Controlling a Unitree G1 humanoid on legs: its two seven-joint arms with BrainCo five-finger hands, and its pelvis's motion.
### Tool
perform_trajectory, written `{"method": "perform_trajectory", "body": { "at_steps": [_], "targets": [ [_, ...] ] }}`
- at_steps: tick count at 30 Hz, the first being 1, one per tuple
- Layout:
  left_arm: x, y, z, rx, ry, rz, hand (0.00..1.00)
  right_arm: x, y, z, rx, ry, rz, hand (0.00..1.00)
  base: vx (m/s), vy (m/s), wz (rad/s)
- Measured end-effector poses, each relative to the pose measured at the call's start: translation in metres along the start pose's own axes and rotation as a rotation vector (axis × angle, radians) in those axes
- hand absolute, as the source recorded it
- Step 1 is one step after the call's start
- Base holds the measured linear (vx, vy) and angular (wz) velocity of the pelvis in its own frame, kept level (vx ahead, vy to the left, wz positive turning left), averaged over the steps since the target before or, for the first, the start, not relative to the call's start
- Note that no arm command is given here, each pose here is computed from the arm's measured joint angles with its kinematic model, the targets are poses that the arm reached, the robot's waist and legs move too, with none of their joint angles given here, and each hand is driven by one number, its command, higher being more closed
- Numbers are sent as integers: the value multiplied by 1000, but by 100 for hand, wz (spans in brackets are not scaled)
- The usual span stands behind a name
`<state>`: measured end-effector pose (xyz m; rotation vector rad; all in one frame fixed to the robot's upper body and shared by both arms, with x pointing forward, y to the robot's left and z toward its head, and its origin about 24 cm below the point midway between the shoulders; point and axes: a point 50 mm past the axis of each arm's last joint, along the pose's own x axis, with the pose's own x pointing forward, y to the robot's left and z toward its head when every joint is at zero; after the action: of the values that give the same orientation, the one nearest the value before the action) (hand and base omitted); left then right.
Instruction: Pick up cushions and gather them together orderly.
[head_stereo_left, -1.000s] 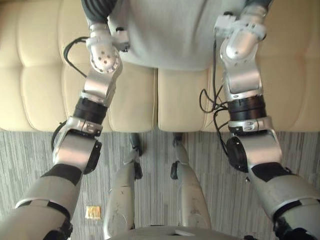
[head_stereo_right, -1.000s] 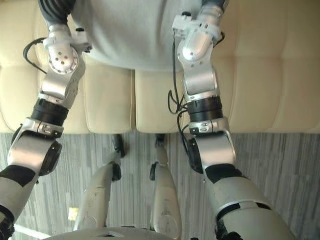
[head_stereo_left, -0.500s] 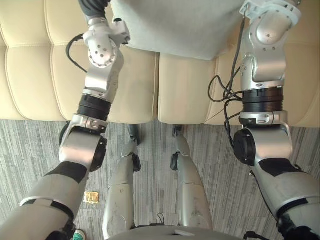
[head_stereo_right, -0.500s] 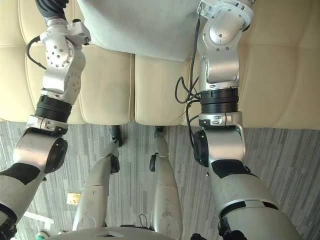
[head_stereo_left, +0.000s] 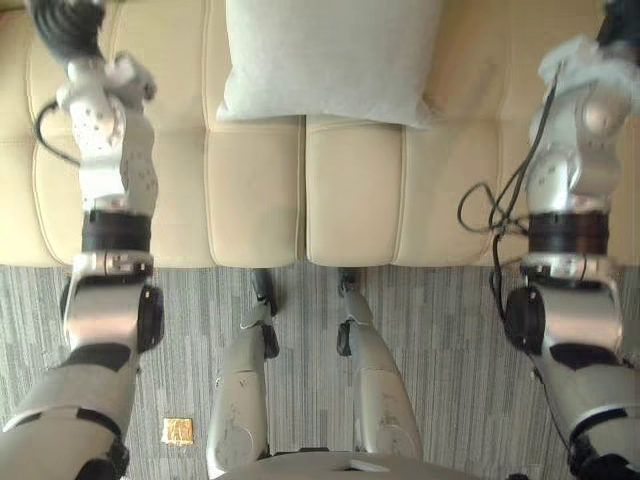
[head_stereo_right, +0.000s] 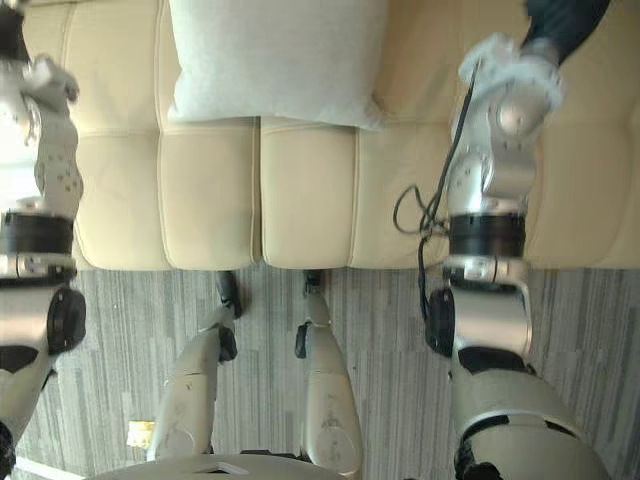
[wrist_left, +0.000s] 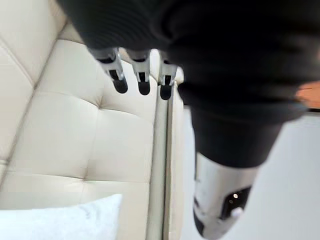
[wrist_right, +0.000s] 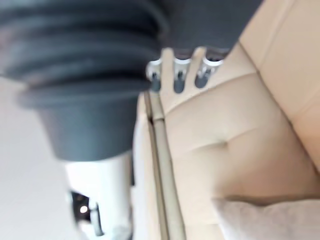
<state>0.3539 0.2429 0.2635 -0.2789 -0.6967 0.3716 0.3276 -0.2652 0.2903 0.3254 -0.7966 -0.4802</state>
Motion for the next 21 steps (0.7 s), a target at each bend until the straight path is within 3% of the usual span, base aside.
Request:
{"method": "perform_trajectory", "body": {
  "at_steps": [3, 5, 6, 8, 16, 21],
  "targets": [
    [-38, 27, -32, 35, 109, 19, 0, -38, -35, -29, -37, 101, -59, 0, 58, -43, -12],
    [-116, 58, -80, 39, 339, 52, 0, -109, -78, -72, -155, 316, -83, 0, 78, -42, -21],
    [-131, 62, -87, 40, 384, 60, 0, -122, -84, -77, -183, 351, -83, 0, 99, -38, -25],
    [-198, 89, -113, 88, 600, 81, 0, -183, -112, -94, -282, 527, -72, 0, 74, -27, -30],
    [-356, 162, -144, 352, 1212, 205, 0, -322, -188, -118, -583, 1081, -91, 0, 41, -18, -15],
    [-405, 179, -141, 426, 1413, 270, 0, -368, -204, -125, -642, 1294, -113, 0, 23, 17, -14]
  ]
}}
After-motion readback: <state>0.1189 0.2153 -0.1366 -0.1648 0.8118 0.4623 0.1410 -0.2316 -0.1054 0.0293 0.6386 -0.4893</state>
